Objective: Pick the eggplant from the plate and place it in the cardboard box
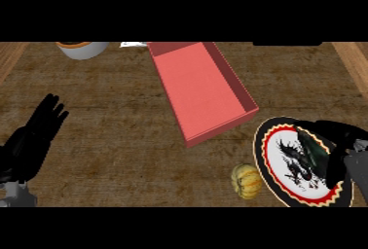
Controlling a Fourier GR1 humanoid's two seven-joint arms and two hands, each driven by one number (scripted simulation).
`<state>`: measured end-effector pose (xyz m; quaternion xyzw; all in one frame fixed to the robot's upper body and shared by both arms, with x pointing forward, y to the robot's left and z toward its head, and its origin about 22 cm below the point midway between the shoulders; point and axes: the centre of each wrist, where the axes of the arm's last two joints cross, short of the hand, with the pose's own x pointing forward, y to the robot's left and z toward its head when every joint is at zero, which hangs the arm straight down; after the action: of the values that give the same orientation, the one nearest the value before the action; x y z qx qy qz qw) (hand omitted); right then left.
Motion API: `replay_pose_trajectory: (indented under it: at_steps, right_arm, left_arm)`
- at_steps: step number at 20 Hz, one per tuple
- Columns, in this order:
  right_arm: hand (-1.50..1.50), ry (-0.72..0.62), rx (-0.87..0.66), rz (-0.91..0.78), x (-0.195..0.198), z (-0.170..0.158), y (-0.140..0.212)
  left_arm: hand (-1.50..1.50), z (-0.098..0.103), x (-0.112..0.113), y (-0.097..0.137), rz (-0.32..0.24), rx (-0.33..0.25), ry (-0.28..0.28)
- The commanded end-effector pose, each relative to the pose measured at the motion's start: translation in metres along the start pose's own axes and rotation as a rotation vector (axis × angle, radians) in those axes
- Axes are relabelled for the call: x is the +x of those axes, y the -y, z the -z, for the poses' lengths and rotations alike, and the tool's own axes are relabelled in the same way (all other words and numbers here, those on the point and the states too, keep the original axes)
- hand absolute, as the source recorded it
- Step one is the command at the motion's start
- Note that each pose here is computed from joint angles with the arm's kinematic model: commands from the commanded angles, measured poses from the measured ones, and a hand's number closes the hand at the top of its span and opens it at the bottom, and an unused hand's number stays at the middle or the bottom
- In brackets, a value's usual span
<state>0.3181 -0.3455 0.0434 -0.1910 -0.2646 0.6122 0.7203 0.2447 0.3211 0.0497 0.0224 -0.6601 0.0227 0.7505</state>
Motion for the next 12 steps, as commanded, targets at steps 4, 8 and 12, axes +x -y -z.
replay_pose_trajectory:
  at_steps: [4,8,12]
  right_arm:
    - [1.50,0.084,-0.077,0.003,-0.017,0.006,-0.020]
    - [1.50,0.108,-0.074,-0.028,-0.008,0.017,-0.005]
    - [1.50,0.117,-0.077,-0.044,0.002,0.020,-0.007]
  left_arm:
    - [0.00,-0.006,0.003,0.006,0.000,-0.010,0.003]
    - [0.00,0.000,-0.009,-0.008,-0.001,-0.001,-0.005]
    - [0.00,-0.005,-0.002,0.000,-0.007,-0.016,0.008]
